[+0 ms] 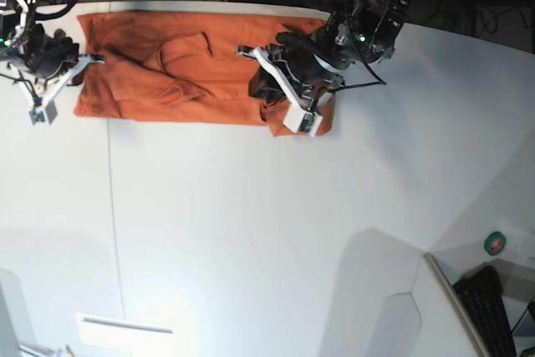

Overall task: Layout the t-shirt on the table in an organized manner, then fold the t-shirt properly
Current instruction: 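Lift the strip end with the left gripper toward the right gripper, then lay the strip end over the shirt with the left gripper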

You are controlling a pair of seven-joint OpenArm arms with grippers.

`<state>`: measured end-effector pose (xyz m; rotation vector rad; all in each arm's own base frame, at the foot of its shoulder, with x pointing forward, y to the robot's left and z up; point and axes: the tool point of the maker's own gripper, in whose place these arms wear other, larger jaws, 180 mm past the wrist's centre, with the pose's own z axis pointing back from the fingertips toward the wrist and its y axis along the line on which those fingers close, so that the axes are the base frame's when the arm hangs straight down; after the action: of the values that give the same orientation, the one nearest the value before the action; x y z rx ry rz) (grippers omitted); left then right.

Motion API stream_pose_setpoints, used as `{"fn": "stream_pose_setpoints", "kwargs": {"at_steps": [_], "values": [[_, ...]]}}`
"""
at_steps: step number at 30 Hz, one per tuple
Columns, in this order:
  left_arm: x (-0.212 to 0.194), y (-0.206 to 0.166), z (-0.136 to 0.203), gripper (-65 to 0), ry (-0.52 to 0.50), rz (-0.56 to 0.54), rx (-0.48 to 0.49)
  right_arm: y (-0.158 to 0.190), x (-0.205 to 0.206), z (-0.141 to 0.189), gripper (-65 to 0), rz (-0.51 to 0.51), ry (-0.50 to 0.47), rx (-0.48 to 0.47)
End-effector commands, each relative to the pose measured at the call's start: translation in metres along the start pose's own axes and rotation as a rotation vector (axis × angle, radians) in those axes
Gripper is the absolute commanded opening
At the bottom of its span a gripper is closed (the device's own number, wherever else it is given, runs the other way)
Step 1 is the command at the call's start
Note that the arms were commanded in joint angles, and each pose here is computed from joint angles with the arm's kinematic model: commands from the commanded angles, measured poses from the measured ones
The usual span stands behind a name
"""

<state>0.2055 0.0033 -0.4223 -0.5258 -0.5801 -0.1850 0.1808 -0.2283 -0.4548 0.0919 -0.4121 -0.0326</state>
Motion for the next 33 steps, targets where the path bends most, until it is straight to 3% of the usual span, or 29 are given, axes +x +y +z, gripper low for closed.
{"fn": "stream_pose_setpoints", "kwargs": {"at_steps": [1, 33], "values": [[0.0058, -0.002, 0.0009, -65.0, -0.021, -0.01, -0.007, -0.0045, 0.0109, 0.0043, -65.0, 0.015, -0.035, -0.009], [0.0066, -0.0066, -0.0078, -65.0, -0.022, 0.016, -0.014, -0.0037, 0.0102, 0.0041, -65.0, 0.014, -0.033, -0.006]]}}
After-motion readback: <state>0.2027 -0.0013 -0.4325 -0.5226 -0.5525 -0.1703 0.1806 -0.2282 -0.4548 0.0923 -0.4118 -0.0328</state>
